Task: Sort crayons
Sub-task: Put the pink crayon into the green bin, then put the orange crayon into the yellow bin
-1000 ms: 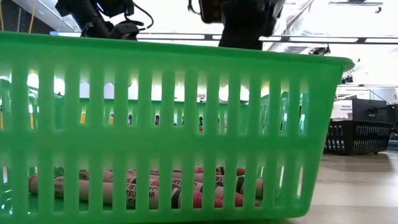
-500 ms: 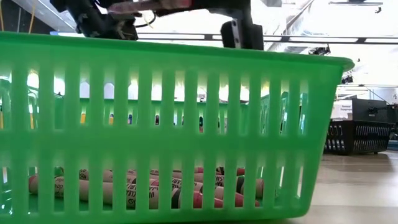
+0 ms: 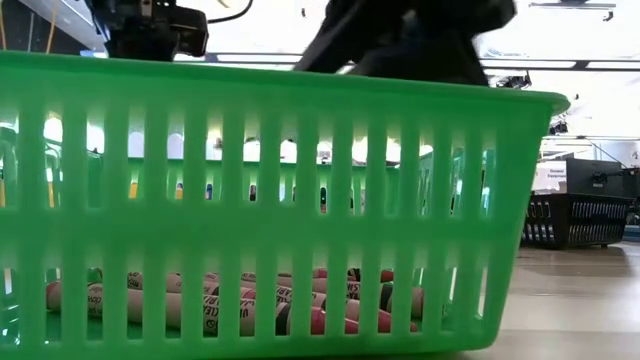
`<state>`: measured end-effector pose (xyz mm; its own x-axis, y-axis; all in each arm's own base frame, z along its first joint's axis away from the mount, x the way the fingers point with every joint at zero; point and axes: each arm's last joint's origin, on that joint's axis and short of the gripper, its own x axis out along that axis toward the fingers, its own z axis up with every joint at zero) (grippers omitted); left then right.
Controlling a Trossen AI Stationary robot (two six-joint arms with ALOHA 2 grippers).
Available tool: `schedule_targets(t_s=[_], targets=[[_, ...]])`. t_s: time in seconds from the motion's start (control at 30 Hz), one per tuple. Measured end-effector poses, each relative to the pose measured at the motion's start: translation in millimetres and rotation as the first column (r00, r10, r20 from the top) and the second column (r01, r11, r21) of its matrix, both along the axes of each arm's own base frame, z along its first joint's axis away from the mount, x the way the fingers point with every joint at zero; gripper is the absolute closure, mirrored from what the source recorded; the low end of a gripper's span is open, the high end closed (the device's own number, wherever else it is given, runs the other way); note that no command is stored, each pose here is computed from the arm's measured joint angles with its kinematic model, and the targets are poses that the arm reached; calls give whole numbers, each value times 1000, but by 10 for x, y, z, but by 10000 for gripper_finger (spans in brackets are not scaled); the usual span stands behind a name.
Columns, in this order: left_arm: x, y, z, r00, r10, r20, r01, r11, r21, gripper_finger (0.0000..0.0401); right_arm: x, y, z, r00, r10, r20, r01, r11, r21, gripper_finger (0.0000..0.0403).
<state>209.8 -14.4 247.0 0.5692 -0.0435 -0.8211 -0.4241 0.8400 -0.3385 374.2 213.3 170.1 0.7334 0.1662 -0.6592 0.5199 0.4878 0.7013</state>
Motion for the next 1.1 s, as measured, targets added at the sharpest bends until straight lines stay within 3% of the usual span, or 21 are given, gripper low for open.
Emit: schedule_targets(t_s=[0.23, 0.53, 0.7, 0.8, 0.93, 1.1], targets=[[-10, -150, 4, 1000, -6, 9, 6, 1000, 1, 336, -13, 2, -20, 999, -35, -23, 36, 999, 26, 387], [-23, -299, 14, 999, -46, 28, 46, 999, 12, 336, 4, 34, 8, 1000, 17, -9, -16, 996, 83, 298], [33, -311, 61, 993, -30, 111, 25, 999, 41, 336, 38, -30, 61, 996, 87, -16, -84, 987, 133, 280], [139, -286, 101, 979, 16, 205, -26, 999, 45, 336, 53, -153, 159, 989, 143, -28, -138, 980, 145, 280], [380, -205, 64, 955, 30, 296, -49, 997, 56, 336, 22, -399, 302, 979, 188, -78, -182, 980, 80, 279], [730, 6, -241, 964, 65, 258, -79, 996, 43, 336, -158, -756, 503, 952, 201, -231, -206, 979, 3, 279]])
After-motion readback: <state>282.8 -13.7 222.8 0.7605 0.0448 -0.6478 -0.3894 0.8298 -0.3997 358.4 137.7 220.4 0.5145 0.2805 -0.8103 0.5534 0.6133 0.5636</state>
